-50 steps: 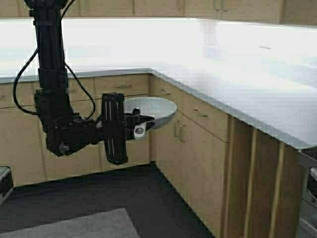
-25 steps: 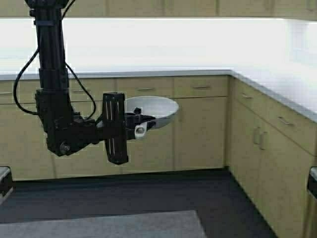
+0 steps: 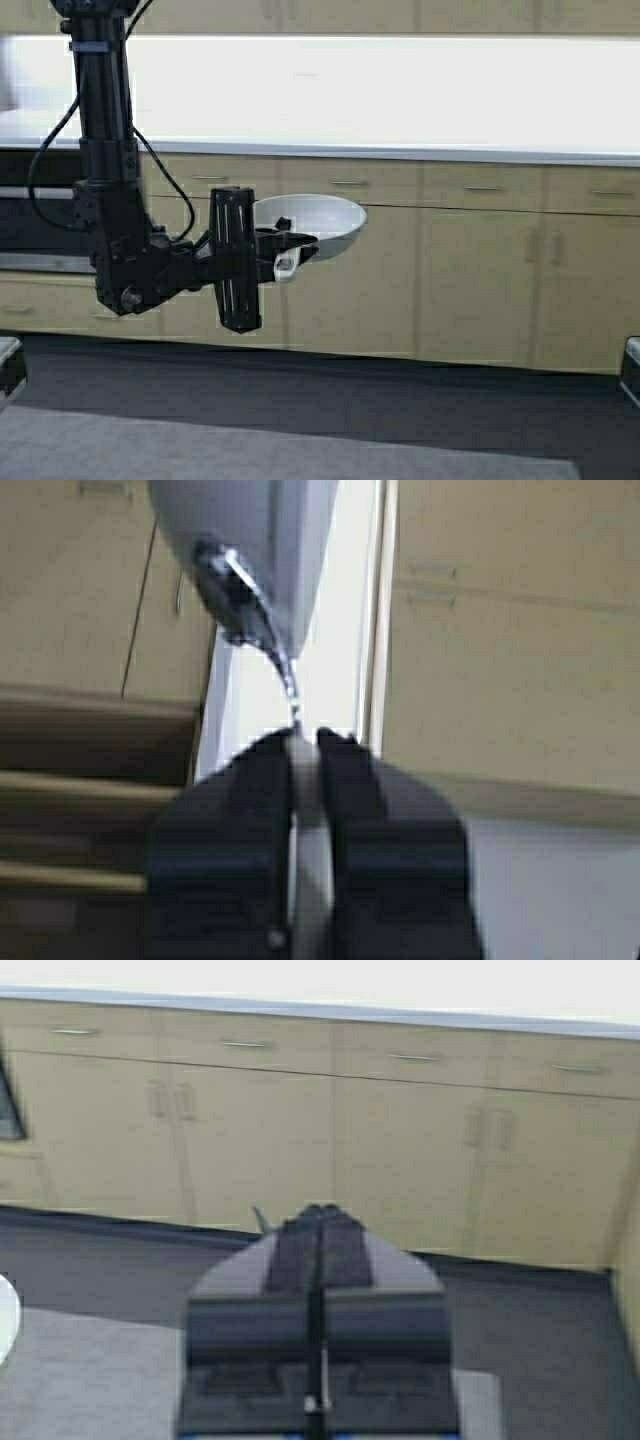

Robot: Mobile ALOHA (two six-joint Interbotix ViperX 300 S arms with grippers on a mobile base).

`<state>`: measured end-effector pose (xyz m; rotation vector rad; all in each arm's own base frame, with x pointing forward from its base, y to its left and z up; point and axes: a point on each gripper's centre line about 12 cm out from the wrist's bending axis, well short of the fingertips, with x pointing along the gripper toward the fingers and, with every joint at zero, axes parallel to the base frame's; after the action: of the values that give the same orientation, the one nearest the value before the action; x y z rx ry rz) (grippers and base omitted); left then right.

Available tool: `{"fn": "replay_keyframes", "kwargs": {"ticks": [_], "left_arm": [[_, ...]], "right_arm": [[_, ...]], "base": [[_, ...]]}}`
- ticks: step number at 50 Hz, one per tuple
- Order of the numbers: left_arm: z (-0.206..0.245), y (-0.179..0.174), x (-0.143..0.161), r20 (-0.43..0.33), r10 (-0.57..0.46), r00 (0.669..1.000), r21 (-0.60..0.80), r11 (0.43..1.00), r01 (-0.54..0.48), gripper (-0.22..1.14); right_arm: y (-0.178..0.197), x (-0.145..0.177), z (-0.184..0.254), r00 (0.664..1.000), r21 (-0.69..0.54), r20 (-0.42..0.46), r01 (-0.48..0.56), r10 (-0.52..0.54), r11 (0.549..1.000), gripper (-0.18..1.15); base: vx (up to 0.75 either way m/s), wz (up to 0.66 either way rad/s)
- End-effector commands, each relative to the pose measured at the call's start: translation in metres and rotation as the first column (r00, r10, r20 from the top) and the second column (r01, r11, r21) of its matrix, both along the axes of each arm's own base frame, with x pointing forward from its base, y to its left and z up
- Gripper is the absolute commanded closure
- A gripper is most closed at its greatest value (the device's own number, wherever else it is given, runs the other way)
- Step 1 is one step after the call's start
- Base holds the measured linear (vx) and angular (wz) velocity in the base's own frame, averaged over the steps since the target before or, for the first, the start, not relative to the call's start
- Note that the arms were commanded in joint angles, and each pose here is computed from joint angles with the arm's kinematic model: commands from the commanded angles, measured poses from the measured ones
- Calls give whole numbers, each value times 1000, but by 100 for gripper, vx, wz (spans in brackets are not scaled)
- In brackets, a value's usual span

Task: Wash the pan

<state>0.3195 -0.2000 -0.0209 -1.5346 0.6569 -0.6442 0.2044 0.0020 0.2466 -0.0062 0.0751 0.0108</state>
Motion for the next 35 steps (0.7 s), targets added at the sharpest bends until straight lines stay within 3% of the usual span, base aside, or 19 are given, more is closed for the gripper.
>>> {"fn": "replay_keyframes", "kwargs": {"ticks": [1, 17, 35], "left_arm": [[26, -3, 9, 82, 3, 997, -33, 999, -1, 89], [28, -5, 13, 93, 7, 996, -42, 999, -3, 89], [24, -4, 11, 77, 9, 997, -39, 999, -6, 89]], "right_arm": [[0, 2, 5, 1000, 3, 12, -1, 1, 1000, 91], [0, 2, 6, 1000, 3, 14, -2, 2, 1000, 91], [0, 1, 6, 1000, 20, 18, 0, 0, 1000, 91]], "base": [[10, 70], [10, 71], [9, 54]]}}
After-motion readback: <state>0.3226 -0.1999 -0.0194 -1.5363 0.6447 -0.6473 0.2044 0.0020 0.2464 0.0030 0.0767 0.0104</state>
